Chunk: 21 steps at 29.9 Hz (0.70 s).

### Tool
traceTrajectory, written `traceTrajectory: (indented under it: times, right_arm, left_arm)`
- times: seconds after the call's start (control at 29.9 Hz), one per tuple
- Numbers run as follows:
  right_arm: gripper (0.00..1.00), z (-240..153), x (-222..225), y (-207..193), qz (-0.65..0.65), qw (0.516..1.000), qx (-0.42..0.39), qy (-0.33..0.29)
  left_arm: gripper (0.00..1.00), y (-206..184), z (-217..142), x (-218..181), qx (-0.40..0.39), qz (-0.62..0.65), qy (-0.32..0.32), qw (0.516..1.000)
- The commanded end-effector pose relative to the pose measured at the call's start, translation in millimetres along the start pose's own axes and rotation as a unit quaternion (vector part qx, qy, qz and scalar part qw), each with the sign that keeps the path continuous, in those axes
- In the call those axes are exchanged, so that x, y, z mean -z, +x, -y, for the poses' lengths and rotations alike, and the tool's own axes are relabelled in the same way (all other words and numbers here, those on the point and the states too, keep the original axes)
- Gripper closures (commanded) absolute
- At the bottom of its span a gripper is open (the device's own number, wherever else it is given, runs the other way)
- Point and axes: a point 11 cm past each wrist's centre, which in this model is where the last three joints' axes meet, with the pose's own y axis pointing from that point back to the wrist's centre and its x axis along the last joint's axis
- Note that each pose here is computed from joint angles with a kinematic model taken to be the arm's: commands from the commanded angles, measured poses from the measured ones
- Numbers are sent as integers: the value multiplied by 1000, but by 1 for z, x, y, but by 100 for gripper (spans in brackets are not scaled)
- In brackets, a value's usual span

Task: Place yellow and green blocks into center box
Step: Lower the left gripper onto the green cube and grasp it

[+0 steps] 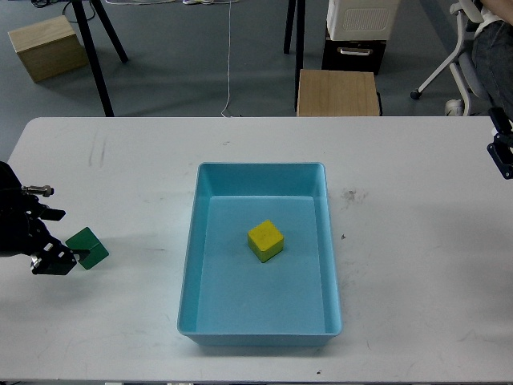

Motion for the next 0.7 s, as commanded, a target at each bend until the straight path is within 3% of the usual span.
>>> traceTrajectory:
  times: [0.0, 0.17, 0.33, 0.67]
  right_arm:
    - [1, -2, -2, 1, 0, 1000, -2, -4]
    - [1, -4, -4, 1, 1, 1000, -4, -6]
    - [1, -4, -3, 2, 1, 1000, -4, -5]
    - [1, -5, 1, 7, -3, 1000, -14, 1]
  left_arm:
    - [0, -8, 8, -5, 15, 2, -8, 1000]
    - [2, -5, 14, -9, 12, 5, -15, 1000]
    - [12, -4, 19, -7, 13, 3, -12, 1000]
    - [52, -5, 25, -4, 6, 5, -8, 1000]
